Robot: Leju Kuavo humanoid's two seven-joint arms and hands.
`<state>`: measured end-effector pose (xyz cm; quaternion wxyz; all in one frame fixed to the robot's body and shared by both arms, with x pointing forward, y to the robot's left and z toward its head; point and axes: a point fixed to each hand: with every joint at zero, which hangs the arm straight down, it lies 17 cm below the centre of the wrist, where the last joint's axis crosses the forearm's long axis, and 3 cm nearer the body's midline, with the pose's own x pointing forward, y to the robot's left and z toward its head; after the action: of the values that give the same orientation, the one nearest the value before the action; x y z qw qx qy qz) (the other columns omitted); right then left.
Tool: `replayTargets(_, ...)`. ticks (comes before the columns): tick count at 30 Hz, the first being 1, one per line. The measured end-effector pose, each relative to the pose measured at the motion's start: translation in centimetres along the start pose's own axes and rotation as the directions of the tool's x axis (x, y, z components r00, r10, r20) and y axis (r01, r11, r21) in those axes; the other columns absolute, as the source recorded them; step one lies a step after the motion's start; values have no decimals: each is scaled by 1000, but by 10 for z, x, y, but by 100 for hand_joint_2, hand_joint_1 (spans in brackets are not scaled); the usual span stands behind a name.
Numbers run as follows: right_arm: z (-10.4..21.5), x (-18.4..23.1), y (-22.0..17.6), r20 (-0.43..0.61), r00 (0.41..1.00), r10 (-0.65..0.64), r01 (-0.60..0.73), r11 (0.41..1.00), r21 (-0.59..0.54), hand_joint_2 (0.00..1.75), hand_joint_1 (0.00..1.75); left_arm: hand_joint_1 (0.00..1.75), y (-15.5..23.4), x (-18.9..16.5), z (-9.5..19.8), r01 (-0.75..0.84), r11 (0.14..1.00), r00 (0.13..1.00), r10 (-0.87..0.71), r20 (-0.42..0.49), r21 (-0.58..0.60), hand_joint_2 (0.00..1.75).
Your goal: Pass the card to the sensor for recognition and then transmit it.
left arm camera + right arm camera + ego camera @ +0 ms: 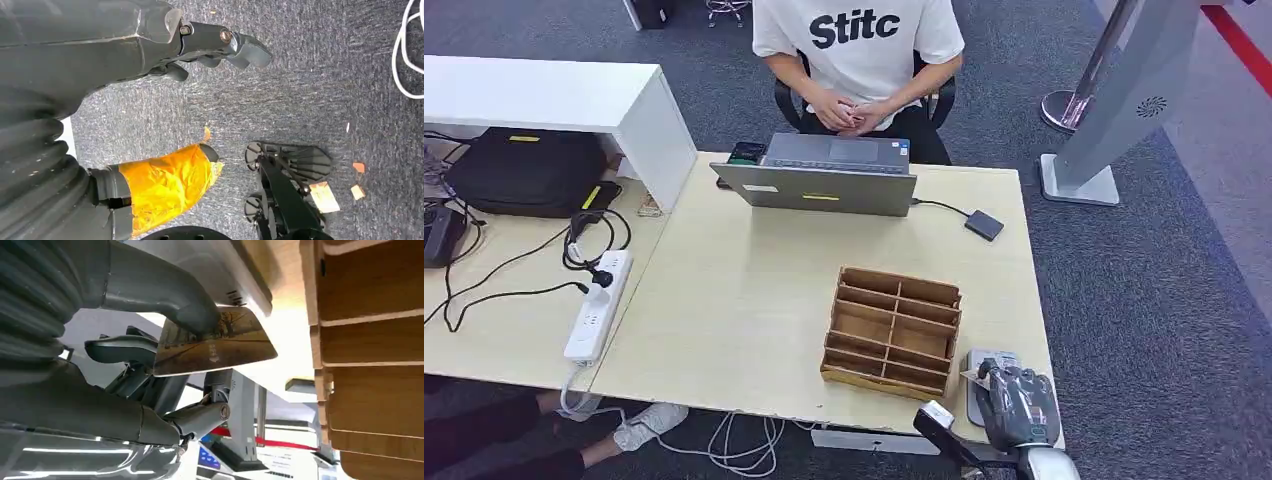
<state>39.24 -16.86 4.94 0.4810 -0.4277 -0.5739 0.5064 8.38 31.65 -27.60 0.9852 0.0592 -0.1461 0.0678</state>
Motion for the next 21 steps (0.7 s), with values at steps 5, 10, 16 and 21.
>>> replayTargets(5,-1,7,-27,18,1000,6,-4,997,-72,175,173,0,1,0,0,-5,1000,1000,5,0,3,175)
replayTargets(10,-4,16,-72,41,999,21,-13,981,-195,175,173,0,1,0,0,-7,1000,1000,7,0,3,175)
replayTargets(16,-5,34,-136,105,994,19,19,934,-356,175,171,0,0,0,0,-7,1000,1000,7,0,0,175)
replayTargets(21,-22,72,-181,240,971,-14,113,908,-403,175,171,0,-1,1,0,9,1000,1000,-9,2,-5,175)
